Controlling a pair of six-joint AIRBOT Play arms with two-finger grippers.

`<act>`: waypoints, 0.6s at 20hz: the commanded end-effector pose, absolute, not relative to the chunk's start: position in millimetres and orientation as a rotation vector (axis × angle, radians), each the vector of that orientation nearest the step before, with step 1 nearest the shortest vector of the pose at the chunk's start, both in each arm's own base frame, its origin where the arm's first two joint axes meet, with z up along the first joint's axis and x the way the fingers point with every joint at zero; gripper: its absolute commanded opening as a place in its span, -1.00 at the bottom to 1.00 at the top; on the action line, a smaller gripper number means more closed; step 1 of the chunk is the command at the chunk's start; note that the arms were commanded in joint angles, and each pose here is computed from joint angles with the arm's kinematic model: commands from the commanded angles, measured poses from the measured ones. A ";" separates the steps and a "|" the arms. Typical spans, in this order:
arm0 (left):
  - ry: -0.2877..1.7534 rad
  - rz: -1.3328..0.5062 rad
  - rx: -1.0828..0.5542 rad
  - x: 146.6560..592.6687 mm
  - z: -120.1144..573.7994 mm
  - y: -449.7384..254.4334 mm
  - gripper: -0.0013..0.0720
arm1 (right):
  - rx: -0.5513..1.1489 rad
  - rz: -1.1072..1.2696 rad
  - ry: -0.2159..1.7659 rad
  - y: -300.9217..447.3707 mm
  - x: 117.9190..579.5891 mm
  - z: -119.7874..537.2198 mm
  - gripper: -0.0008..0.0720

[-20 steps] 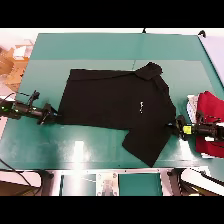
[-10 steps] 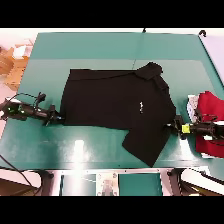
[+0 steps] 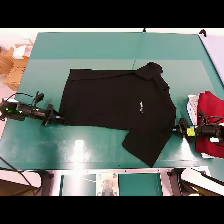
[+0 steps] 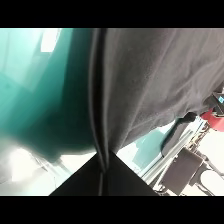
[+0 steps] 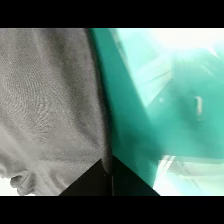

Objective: Fold the shirts.

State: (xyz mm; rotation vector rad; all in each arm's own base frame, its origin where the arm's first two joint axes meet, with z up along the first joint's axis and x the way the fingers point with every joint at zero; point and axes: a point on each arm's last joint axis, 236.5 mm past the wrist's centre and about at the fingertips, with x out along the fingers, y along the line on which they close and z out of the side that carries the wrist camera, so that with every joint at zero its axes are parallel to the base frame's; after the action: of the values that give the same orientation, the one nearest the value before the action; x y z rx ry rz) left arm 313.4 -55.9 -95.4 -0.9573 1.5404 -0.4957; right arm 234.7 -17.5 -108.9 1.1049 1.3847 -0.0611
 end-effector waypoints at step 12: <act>0.236 -0.932 -0.379 312.9 426.9 -116.4 -0.89 | 0.439 0.454 0.120 9.5 321.2 428.1 -0.94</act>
State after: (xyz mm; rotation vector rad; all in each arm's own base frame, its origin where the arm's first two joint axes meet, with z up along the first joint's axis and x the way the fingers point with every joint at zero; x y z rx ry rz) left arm 376.2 -83.0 284.0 -0.5584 0.5910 -0.8457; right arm 363.9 -27.2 295.2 0.6956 0.4040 0.4035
